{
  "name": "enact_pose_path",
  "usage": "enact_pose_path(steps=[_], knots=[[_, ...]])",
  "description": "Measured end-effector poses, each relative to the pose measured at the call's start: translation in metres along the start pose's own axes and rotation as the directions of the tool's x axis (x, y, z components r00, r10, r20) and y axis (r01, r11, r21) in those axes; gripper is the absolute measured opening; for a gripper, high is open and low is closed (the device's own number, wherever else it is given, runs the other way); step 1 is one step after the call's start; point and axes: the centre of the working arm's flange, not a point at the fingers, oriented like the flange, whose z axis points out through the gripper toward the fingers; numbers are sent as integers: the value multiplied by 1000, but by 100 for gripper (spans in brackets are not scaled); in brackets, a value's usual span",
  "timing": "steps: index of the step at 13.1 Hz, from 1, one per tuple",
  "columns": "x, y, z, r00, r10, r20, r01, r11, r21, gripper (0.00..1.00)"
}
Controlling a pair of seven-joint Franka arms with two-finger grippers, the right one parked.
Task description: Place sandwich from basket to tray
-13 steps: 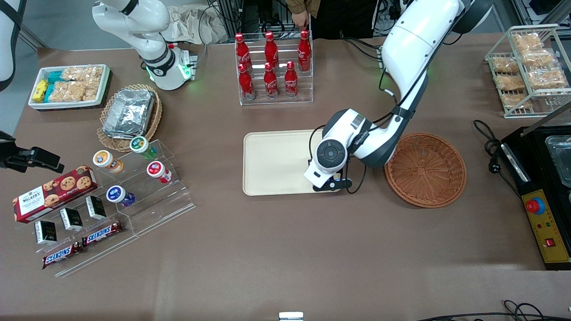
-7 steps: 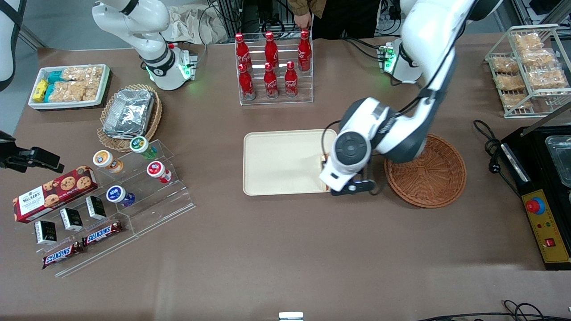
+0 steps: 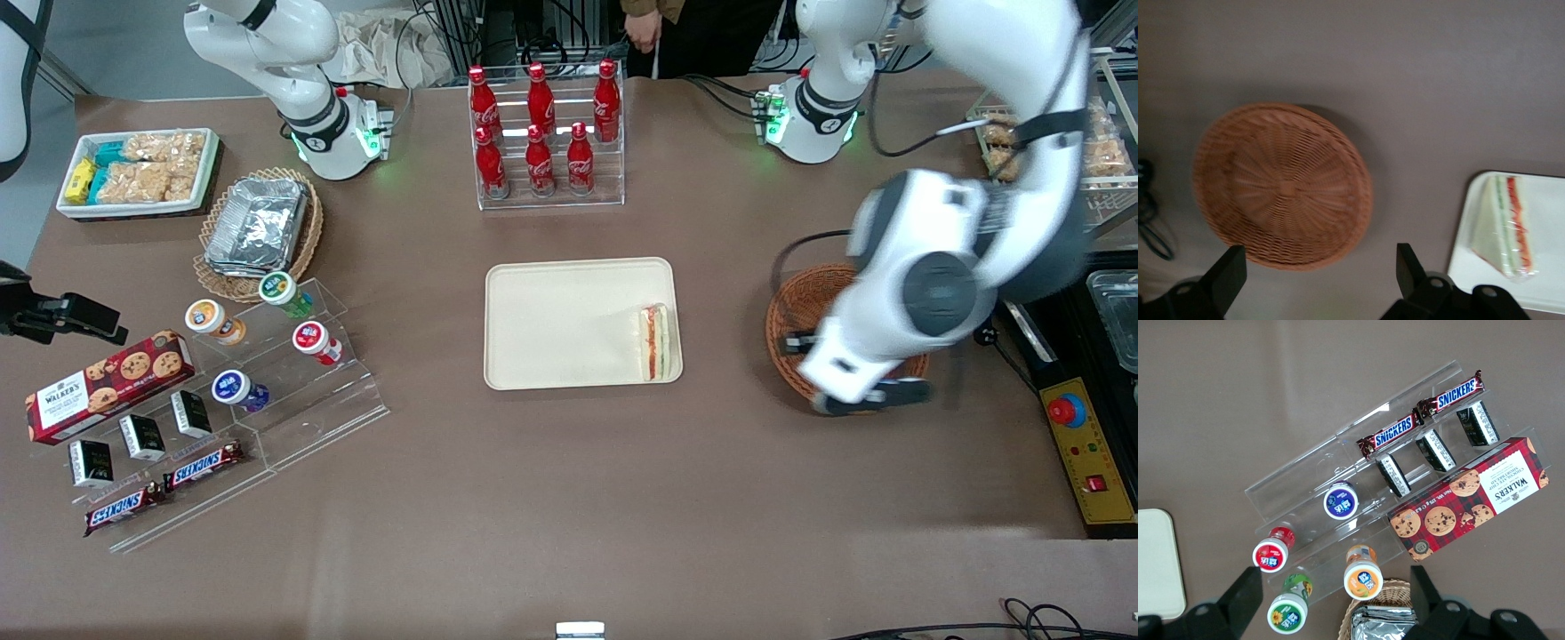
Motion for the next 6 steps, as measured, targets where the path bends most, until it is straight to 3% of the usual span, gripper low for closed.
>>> enact_pose_path(steps=[3, 6], knots=[[3, -55, -27, 992, 115, -49, -116, 993, -7, 100], [4, -86, -55, 977, 151, -150, -153, 988, -3, 100]])
